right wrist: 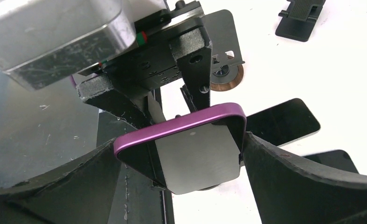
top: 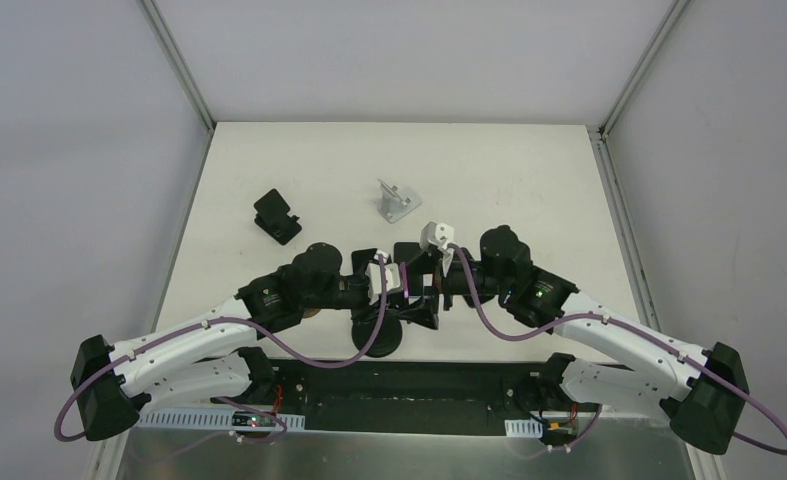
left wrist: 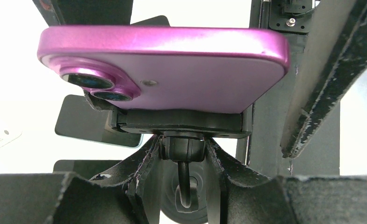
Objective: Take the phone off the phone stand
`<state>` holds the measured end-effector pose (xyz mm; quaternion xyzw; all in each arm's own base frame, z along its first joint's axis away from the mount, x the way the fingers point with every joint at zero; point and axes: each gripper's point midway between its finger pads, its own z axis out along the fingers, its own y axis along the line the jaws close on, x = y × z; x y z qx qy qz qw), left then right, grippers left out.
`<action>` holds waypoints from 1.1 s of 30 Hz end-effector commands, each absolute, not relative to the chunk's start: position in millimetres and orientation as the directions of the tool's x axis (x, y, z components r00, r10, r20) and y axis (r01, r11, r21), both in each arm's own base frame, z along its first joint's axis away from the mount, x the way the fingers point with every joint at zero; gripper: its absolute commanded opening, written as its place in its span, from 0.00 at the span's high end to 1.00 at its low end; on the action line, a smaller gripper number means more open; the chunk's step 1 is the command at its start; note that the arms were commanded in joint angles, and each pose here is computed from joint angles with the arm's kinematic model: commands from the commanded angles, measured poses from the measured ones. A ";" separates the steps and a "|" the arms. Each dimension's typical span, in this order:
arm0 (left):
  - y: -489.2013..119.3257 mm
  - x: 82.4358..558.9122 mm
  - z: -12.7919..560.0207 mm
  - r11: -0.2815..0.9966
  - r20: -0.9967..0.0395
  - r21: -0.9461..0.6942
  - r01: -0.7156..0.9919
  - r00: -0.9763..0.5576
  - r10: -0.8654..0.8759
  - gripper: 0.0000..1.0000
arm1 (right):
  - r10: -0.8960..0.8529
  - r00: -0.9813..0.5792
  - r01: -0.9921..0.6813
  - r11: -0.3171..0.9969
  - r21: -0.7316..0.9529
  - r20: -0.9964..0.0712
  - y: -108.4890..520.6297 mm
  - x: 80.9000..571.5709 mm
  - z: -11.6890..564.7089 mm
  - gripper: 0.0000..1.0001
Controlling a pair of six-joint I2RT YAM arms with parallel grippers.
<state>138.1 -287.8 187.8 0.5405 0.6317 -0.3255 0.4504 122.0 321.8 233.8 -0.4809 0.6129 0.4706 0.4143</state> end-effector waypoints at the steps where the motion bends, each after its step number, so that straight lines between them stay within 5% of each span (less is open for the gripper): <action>1: -299.1 145.8 226.0 0.207 -0.956 0.143 0.968 0.081 0.280 1.00 | -0.181 -0.128 -0.991 0.001 0.130 -0.975 321.3 107.1 239.4 0.01; 33: -302.1 134.3 223.1 0.144 -0.958 0.125 0.982 0.082 0.273 1.00 | -0.156 -0.120 -0.983 -0.122 0.139 -0.980 330.3 107.9 257.4 0.01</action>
